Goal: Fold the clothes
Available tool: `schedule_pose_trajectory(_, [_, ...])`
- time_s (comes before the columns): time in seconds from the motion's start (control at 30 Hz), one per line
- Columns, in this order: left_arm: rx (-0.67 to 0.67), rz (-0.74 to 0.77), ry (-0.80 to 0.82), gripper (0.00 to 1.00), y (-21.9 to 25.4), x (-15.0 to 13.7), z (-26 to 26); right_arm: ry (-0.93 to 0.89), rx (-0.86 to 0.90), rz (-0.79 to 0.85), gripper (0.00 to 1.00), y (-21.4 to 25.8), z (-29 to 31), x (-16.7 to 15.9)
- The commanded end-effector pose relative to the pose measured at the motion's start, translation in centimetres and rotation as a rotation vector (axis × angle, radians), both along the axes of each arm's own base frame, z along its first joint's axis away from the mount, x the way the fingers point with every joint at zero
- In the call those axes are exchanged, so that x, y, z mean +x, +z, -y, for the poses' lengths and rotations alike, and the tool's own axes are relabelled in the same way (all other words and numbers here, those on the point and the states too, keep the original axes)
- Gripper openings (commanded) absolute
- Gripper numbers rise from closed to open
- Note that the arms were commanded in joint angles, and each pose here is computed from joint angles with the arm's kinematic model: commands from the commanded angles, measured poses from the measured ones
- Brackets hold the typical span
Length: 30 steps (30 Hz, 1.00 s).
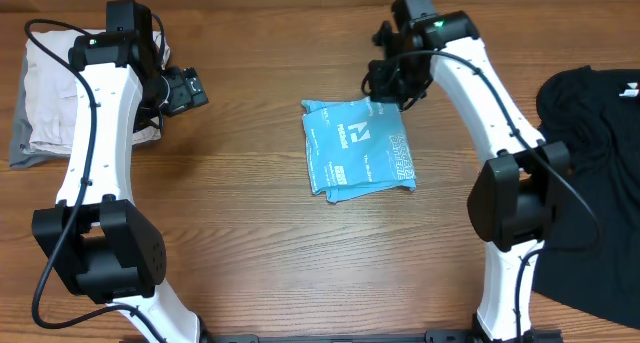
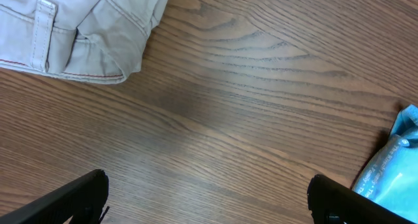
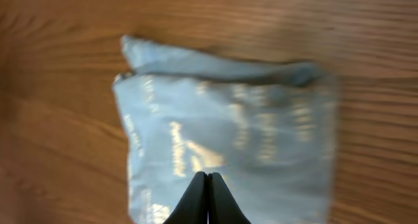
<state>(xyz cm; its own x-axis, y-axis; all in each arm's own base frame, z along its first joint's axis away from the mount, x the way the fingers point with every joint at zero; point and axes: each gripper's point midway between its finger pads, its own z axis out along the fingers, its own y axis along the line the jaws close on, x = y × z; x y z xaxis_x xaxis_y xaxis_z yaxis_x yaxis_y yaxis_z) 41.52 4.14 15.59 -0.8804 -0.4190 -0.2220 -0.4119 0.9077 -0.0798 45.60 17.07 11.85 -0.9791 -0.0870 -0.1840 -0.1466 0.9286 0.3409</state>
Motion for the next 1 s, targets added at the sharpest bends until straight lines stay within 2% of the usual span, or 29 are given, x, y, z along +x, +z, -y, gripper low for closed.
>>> schedule_pose_trajectory(0.0, [0.013,0.001,0.01,1.0,0.1,-0.1,-0.4,-0.051,-0.026,-0.018,0.04,-1.8,2.0,1.4])
schedule_pose_trajectory(0.23, [0.013,0.001,0.01,1.0,0.1,-0.1,-0.4,-0.089,-0.027,-0.064,0.04,-7.1,3.7,3.0])
schedule_pose_trajectory(0.43, [0.013,0.001,0.009,1.0,0.1,-0.2,-0.4,-0.084,-0.053,-0.003,0.04,-7.9,4.3,4.6])
schedule_pose_trajectory(0.57, [0.013,0.001,0.01,1.0,0.1,-0.1,-0.4,-0.099,-0.039,0.066,0.04,-4.8,4.8,6.1])
schedule_pose_trajectory(0.67, [0.013,0.001,0.01,1.0,0.1,-0.1,-0.4,-0.102,-0.002,0.12,0.04,-0.4,4.8,6.7])
schedule_pose_trajectory(0.8, [0.013,0.001,0.01,1.0,0.1,-0.1,-0.4,-0.08,0.062,0.105,0.04,4.3,3.9,5.0])
schedule_pose_trajectory(0.97, [0.013,0.001,0.01,1.0,0.1,-0.1,-0.4,0.013,0.123,-0.004,0.04,3.9,2.7,1.9])
